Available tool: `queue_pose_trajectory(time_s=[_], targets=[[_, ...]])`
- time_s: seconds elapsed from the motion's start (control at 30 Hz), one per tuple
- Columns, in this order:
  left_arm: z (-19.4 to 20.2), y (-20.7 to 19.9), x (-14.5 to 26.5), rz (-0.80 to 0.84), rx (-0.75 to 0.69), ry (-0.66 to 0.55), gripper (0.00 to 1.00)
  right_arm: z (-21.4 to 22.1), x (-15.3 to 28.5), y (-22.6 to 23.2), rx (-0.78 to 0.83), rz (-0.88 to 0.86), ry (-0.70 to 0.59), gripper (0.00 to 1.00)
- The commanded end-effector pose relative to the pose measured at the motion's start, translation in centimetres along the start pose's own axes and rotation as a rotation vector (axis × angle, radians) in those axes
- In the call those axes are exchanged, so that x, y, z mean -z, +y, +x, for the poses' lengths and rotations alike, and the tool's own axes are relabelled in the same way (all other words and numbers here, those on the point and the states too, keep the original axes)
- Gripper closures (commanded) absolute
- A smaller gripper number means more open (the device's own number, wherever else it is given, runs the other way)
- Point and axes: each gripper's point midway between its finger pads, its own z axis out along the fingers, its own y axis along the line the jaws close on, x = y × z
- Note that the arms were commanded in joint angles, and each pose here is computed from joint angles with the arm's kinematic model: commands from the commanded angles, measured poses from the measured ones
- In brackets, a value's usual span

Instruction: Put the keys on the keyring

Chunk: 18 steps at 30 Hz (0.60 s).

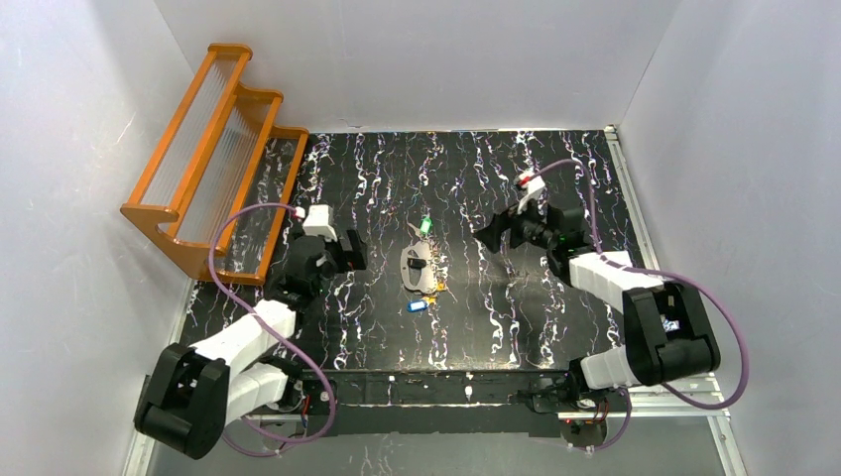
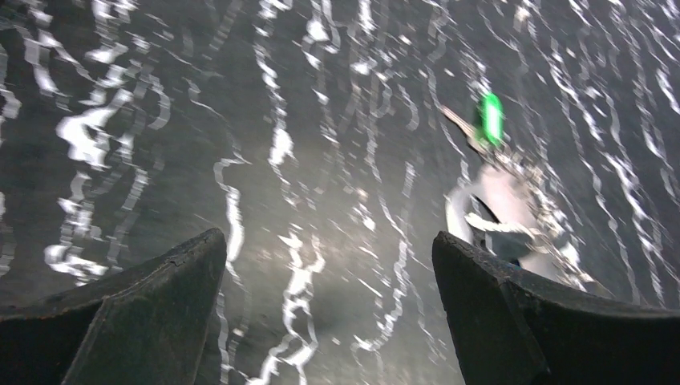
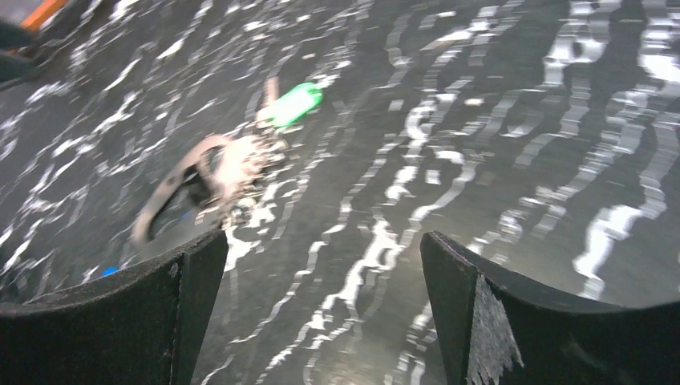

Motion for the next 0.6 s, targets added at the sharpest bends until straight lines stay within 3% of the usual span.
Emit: queue_pose_trajectory(time_s=[0.0,0.13,0.3,0.57], targets=[[-4.4,3.7,-1.0,-0.138,-0.072,-0.12,0.02,-1.7,2.8,-5.6,-0.007,0.296,-0.036,0.01],[-4.2,6.3,-1.5,-0.253,-0.223,-0.093,0.02,-1.1,5.1,-9.4,0.035,0.529,-0.022,0.01],[-2.7,10.1,-1.8,-0.443,-0.235,-0.099,0.01,0.7,7.6,-12.1,0.067,0.723,-0.063,0.01],[1.3,12.5,-5.1,-0.471,-0.347,0.007,0.02,1.9,8.9,-13.4,0.106,0.795,-0.186,0.01]])
